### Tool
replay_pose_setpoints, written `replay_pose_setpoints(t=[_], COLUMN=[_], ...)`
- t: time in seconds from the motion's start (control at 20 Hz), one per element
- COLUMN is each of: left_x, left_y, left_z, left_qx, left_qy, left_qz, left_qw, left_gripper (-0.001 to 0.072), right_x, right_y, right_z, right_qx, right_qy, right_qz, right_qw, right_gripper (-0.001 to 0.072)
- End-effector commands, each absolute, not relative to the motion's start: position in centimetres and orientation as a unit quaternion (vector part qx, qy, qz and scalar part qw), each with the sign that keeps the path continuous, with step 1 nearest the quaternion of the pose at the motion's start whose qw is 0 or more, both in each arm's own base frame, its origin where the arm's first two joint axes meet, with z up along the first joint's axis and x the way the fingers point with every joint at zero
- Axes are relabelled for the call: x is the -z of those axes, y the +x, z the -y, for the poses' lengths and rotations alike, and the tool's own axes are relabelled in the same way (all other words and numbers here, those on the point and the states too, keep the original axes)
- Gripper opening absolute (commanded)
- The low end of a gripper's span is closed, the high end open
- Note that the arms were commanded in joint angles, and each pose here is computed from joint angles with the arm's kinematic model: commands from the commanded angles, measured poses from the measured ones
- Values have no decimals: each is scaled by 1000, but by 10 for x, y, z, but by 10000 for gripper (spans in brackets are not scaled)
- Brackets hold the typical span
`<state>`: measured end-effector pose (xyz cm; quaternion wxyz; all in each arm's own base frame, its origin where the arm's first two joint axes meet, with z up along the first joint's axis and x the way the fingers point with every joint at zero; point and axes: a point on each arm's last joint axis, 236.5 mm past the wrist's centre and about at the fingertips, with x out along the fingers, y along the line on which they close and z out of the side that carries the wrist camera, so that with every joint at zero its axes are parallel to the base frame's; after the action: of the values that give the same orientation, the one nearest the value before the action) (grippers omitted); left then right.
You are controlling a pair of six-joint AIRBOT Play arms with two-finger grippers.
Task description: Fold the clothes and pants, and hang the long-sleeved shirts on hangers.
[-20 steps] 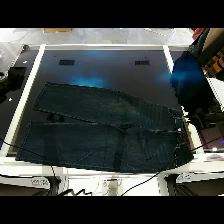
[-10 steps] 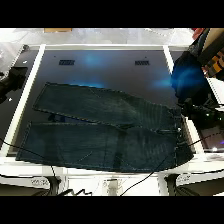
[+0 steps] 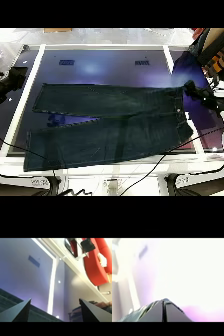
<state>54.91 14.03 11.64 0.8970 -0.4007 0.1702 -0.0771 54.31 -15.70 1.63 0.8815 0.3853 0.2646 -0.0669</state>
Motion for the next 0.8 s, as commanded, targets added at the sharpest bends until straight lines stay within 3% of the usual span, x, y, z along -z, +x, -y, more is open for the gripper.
replay_pose_setpoints(t=[0.0, 0.1, 0.15, 0.2, 0.25, 0.3, 0.45, 0.5, 0.55, 0.6, 0.65, 0.7, 0.75], left_x=[-111, -105, -102, -101, -102, -102, -105, -106, -108, -113, -120, -127, -137], left_y=[547, 545, 543, 542, 541, 540, 529, 525, 523, 521, 518, 513, 507], left_z=[-140, -138, -136, -134, -131, -127, -103, -98, -96, -95, -94, -93, -92], left_qx=[75, 77, 80, 84, 91, 100, 150, 160, 167, 170, 174, 181, 190], left_qy=[-388, -373, -368, -366, -366, -367, -369, -366, -365, -363, -359, -354, -349], left_qz=[-180, -195, -201, -204, -207, -210, -230, -236, -237, -235, -232, -228, -225], left_qw=[901, 904, 904, 904, 903, 901, 888, 886, 885, 886, 887, 889, 890], left_gripper=[696, 695, 696, 696, 696, 696, 685, 578, 458, 361, 146, 39, 39], right_x=[-63, -65, -65, -64, -62, -61, -65, -72, -83, -98, -113, -130, -150], right_y=[565, 565, 564, 564, 563, 561, 555, 553, 551, 547, 542, 536, 529], right_z=[202, 214, 217, 218, 219, 218, 214, 212, 212, 209, 207, 208, 208], right_qx=[132, 153, 157, 158, 158, 155, 141, 137, 135, 130, 126, 127, 129], right_qy=[350, 341, 330, 318, 300, 284, 228, 216, 201, 184, 161, 133, 101], right_qz=[-174, -160, -160, -164, -171, -179, -202, -201, -198, -193, -190, -182, -174], right_qw=[911, 914, 917, 920, 925, 929, 942, 946, 950, 955, 960, 966, 971], right_gripper=[37, 43, 189, 462, 655, 685, 680, 657, 510, 275, 45, 37, 38])
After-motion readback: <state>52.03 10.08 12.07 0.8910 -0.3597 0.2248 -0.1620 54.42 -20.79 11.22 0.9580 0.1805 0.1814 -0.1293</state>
